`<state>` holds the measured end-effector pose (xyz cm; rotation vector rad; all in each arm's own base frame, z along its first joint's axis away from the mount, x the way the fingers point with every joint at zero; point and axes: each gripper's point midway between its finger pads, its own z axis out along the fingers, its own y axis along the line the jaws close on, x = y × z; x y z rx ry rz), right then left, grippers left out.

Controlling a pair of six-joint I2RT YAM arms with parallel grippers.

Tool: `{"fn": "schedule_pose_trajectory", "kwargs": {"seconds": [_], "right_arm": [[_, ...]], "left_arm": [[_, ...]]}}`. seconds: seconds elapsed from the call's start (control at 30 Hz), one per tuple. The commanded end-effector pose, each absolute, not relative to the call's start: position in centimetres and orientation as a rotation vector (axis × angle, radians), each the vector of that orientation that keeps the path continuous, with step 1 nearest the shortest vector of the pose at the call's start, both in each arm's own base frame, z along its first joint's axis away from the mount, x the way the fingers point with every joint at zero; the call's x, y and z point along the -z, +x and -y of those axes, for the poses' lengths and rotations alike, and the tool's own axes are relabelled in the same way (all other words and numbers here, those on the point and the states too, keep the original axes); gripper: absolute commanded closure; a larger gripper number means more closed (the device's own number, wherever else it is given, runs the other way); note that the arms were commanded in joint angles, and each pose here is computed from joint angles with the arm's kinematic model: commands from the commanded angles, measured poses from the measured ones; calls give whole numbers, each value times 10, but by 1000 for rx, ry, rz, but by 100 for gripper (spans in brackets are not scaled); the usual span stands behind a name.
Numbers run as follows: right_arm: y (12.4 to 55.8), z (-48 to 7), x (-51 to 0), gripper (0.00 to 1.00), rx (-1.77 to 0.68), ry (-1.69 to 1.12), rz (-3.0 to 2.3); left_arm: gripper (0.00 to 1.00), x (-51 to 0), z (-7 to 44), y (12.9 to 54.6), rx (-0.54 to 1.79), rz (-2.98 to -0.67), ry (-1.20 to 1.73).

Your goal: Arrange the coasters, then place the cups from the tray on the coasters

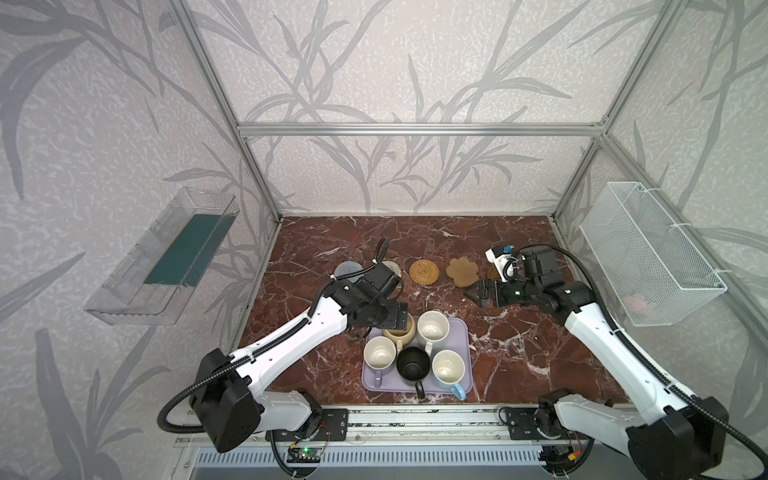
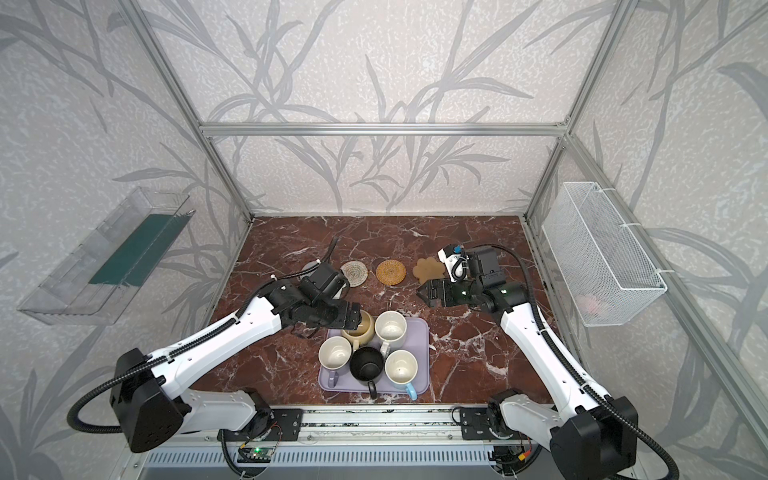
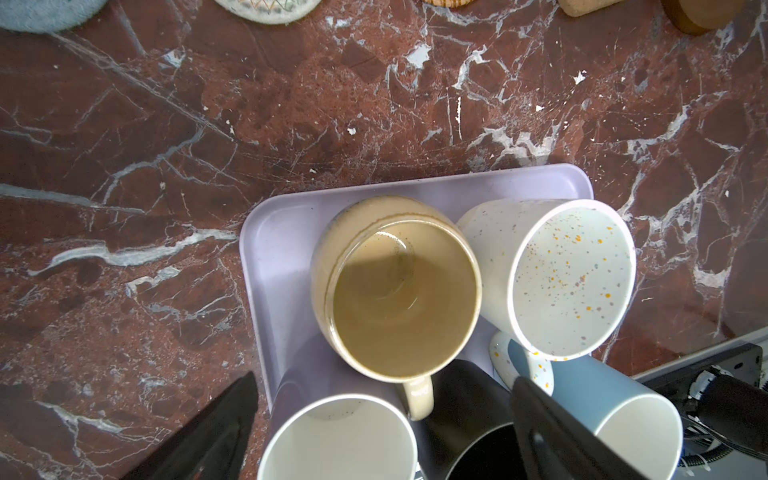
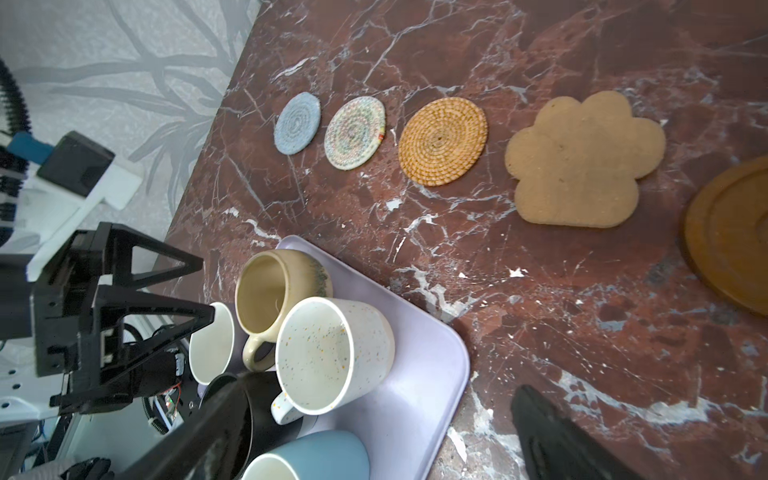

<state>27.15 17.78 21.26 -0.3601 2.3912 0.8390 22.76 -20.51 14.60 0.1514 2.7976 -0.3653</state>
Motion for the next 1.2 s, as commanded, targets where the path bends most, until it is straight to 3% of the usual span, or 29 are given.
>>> {"fn": "schedule_pose_trajectory", "kwargs": {"seconds": [0.0,0.33,0.43,0.77,0.97,1.17], "right_arm": [[267,-183,-225,1,-802,-410,-2344],[267,-187,-227,1,-796,-375,-2349],[265,-188,-227,1,-804,-367,-2349],[266,-183,-219,1,-760,-347,-2380],[266,-184,-215,1,-772,-325,-2392],[265,-186,-208,1,-773,-329,-2409]], "left_arm": [[3,-136,201,229,292,-2808,126],[13,-118,208,222,196,-2869,125],[23,-116,208,220,169,-2868,100],[39,-120,214,210,198,-2871,74],[40,-110,224,206,206,-2885,100],[48,-108,226,204,196,-2896,100]]}}
